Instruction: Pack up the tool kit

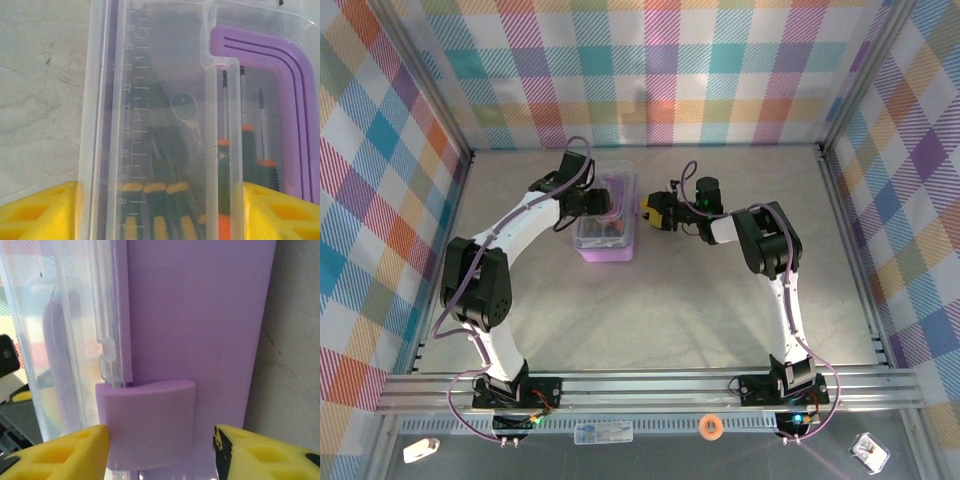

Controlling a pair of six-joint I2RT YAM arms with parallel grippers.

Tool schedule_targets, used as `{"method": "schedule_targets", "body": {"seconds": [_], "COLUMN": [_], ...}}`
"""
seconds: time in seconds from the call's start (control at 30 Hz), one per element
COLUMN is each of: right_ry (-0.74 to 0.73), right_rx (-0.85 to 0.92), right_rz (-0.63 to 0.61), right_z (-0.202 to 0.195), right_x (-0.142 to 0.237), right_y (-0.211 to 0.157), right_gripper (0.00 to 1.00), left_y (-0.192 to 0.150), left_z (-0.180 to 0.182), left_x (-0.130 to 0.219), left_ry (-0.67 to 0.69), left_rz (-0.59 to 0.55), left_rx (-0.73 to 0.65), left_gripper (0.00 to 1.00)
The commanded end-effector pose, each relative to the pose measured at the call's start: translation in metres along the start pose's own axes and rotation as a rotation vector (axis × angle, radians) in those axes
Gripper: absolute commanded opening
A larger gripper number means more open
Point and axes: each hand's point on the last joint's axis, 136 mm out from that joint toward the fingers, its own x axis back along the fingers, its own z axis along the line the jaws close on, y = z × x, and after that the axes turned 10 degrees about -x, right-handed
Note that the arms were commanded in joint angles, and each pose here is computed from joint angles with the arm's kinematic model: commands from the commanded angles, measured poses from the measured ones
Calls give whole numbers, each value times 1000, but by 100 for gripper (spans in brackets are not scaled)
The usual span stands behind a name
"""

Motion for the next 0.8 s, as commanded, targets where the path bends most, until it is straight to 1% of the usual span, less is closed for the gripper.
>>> {"method": "schedule_targets", "body": {"seconds": [0.0, 0.17, 0.23, 0.43, 0.77], "right_ry": [37, 48, 68, 100, 126], "right_rx": [48, 40, 35, 47, 77], "right_rz": [54, 66, 67, 60, 61], "right_z": [11, 11, 15, 30, 53], "right_x": [-9, -18, -19, -19, -17], "right_y": [-16, -19, -19, -19, -18], "right_gripper": [60, 64, 64, 62, 60], "left_y": [-197, -191, -192, -196, -191], "left_z": [-17, -23, -21, -19, -18], "left_x": [-47, -46, -46, -45, -45], "left_ry": [-159, -192, -182, -175, -165], "left_rz": [682, 669, 671, 680, 679], "left_rx": [145, 157, 155, 148, 144], "left_gripper": [10, 10, 10, 10, 10]}}
